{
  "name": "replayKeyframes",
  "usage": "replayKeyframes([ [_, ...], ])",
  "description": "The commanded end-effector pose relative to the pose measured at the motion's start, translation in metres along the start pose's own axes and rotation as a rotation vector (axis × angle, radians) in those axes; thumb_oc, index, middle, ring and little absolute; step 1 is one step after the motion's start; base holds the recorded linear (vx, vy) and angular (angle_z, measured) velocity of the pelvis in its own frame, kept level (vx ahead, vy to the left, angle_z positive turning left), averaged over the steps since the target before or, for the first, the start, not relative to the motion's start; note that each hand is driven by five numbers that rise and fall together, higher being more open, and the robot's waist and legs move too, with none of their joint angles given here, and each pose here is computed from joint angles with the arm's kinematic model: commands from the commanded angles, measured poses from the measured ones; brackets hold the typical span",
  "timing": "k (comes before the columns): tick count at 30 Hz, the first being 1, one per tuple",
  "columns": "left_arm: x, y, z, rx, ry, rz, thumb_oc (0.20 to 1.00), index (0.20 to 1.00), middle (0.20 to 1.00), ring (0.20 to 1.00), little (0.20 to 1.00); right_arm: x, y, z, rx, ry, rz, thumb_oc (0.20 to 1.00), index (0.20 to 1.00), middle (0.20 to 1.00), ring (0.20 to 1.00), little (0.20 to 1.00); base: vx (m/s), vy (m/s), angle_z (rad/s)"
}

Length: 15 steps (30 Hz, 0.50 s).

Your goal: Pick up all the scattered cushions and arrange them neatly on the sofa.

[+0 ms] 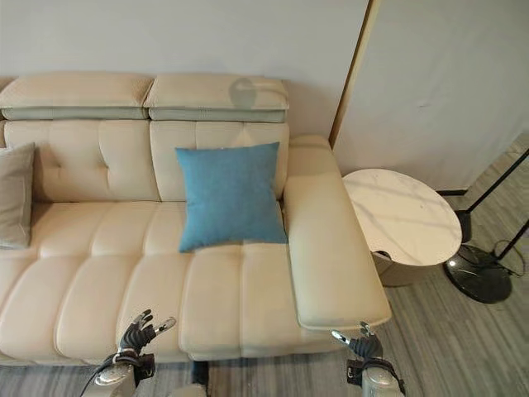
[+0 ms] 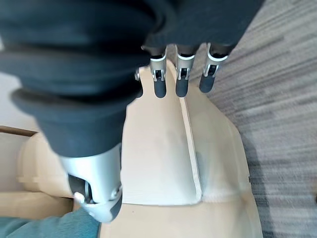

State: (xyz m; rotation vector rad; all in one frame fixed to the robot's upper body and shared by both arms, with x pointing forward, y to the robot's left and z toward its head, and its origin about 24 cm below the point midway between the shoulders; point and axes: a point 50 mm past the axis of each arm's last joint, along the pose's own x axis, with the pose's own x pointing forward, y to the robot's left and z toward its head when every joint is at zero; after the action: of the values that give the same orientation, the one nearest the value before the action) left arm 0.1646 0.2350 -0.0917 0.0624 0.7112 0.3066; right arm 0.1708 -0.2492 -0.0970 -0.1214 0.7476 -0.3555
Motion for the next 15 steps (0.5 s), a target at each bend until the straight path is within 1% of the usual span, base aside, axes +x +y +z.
replayKeyframes([
  [1, 0.009, 0.015, 0.047, -0.008, -0.180, 0.049, 1.000, 1.000, 1.000, 1.000, 1.000, 0.005, 0.003, 0.038, 0.006, -0.146, 0.016, 1.000, 1.000, 1.000, 1.000, 1.000, -0.12, -0.021, -0.22],
  [5, 0.008, 0.015, 0.042, -0.032, -0.159, 0.048, 1.000, 1.000, 1.000, 1.000, 1.000, 0.004, -0.002, 0.032, 0.004, -0.127, 0.010, 1.000, 1.000, 1.000, 1.000, 1.000, -0.04, 0.052, 0.09],
  [10, 0.007, 0.005, 0.033, 0.010, -0.124, 0.016, 1.000, 1.000, 1.000, 1.000, 1.000, 0.001, -0.008, 0.023, 0.031, -0.100, -0.031, 1.000, 1.000, 1.000, 1.000, 1.000, -0.04, 0.168, 0.50],
  [15, 0.005, 0.004, 0.027, 0.015, -0.106, 0.009, 1.000, 1.000, 1.000, 1.000, 1.000, 0.001, -0.006, 0.017, 0.020, -0.075, -0.022, 1.000, 1.000, 1.000, 1.000, 1.000, -0.01, 0.142, 0.11],
])
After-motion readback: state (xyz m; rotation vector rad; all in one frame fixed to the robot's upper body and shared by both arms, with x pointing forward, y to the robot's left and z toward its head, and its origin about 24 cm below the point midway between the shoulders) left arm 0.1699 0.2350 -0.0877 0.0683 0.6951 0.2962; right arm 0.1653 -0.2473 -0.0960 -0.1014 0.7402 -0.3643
